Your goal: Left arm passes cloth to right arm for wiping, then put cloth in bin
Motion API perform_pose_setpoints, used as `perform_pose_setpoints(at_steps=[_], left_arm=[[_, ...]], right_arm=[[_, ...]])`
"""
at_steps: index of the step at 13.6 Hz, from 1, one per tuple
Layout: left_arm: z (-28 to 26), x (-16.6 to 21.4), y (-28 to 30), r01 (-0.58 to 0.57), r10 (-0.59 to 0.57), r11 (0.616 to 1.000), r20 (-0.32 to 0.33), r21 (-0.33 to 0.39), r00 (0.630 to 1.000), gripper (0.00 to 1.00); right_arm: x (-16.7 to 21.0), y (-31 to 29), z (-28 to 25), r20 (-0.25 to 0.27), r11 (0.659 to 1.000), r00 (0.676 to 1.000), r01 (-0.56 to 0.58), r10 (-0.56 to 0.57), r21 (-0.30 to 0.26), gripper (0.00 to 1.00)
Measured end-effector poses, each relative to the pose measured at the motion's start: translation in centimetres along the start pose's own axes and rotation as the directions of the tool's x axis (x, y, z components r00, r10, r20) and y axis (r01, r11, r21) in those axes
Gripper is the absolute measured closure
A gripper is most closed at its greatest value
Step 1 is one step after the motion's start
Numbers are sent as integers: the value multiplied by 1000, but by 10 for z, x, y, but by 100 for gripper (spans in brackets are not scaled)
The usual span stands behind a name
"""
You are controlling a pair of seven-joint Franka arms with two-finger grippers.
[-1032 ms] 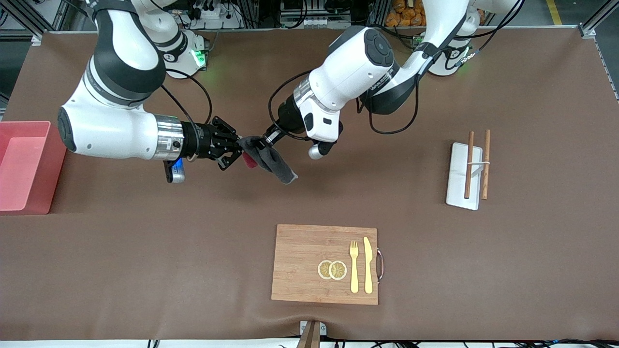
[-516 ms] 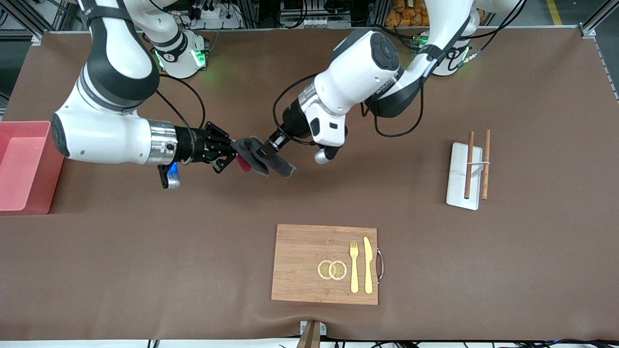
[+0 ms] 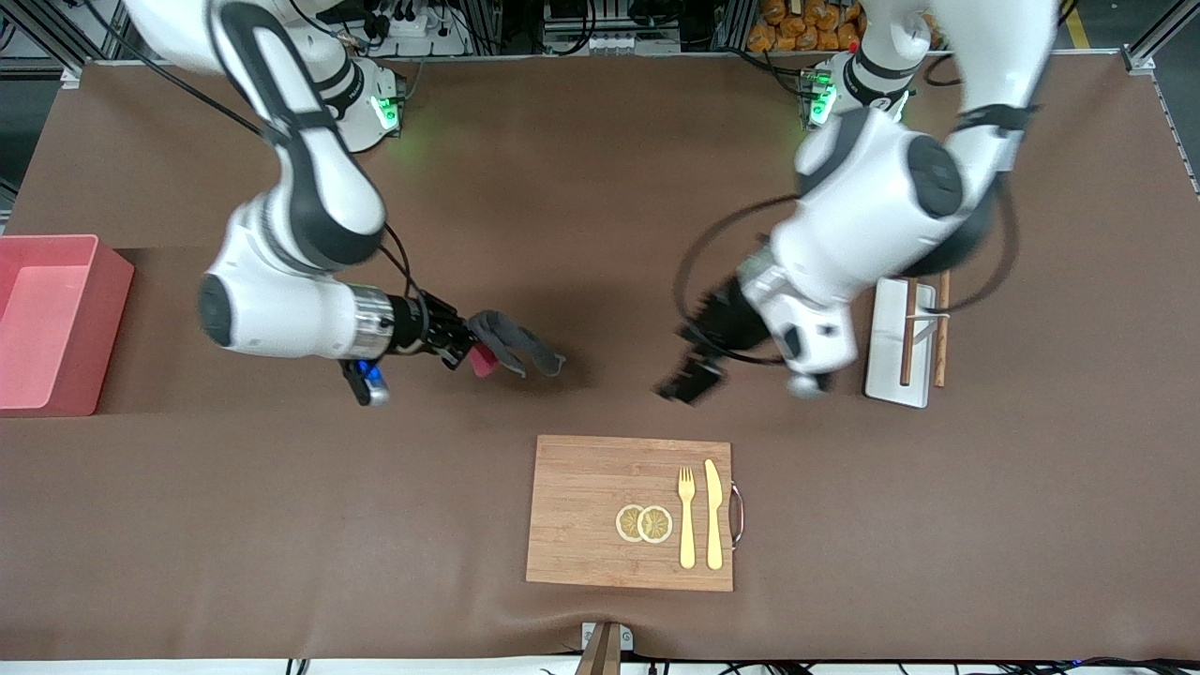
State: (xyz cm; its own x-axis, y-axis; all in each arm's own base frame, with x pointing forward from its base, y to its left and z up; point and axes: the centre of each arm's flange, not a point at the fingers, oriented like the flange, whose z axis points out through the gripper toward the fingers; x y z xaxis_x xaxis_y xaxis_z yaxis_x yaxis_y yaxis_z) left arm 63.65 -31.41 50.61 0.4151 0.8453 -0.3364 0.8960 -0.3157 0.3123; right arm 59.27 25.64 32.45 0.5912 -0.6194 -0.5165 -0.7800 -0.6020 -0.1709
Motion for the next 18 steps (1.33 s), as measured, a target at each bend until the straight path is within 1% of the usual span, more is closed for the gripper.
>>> perform_pose_setpoints(at_steps=[1,2,4,5,6,8,9,10,12,13,14,15,16,17,18], left_arm=[[-8,33,-2,4,-3,1000,-37,28,999,0],[-16,64,-5,-8,11,998,-59,62,998,0],[-36,120,-18,-63,72,988,-63,138,995,0],[-49,146,-27,-97,109,979,-54,181,993,0],[-59,164,-34,-128,141,969,-46,211,989,0],[-77,188,-45,-174,192,953,-48,246,980,0],[-82,192,-50,-197,216,946,-48,256,975,0],[-83,191,-54,-229,250,935,-45,269,967,0],[-84,183,-61,-299,323,907,-36,296,946,0],[-85,181,-65,-325,353,891,-33,318,935,0],[-88,182,-68,-347,381,874,-38,341,924,0],[-94,184,-70,-364,405,859,-41,360,914,0],[-100,186,-73,-383,426,844,-36,375,904,0],[-105,188,-76,-406,450,827,-26,389,893,0],[-110,191,-79,-430,477,809,-20,400,879,0]], right_arm=[[17,11,21,-32,998,998,54,-55,-20,96],[36,24,33,-69,993,991,110,-113,-44,96],[79,56,39,-138,973,965,214,-224,-81,96],[107,78,34,-152,957,946,276,-288,-96,96],[135,100,23,-153,936,925,336,-349,-105,96],[200,154,-17,-161,882,867,459,-471,-111,96],[232,186,-42,-166,840,823,528,-543,-128,96],[259,217,-67,-166,800,783,577,-599,-164,96],[295,261,-117,-123,723,721,641,-682,-257,96],[306,273,-145,-104,682,687,668,-719,-298,96],[315,280,-173,-94,634,646,695,-758,-339,96],[321,285,-197,-79,576,597,720,-799,-387,96],[325,289,-216,-50,506,543,742,-838,-440,96],[328,291,-227,-24,454,505,753,-863,-478,96],[329,291,-230,-6,424,484,759,-875,-493,96]])
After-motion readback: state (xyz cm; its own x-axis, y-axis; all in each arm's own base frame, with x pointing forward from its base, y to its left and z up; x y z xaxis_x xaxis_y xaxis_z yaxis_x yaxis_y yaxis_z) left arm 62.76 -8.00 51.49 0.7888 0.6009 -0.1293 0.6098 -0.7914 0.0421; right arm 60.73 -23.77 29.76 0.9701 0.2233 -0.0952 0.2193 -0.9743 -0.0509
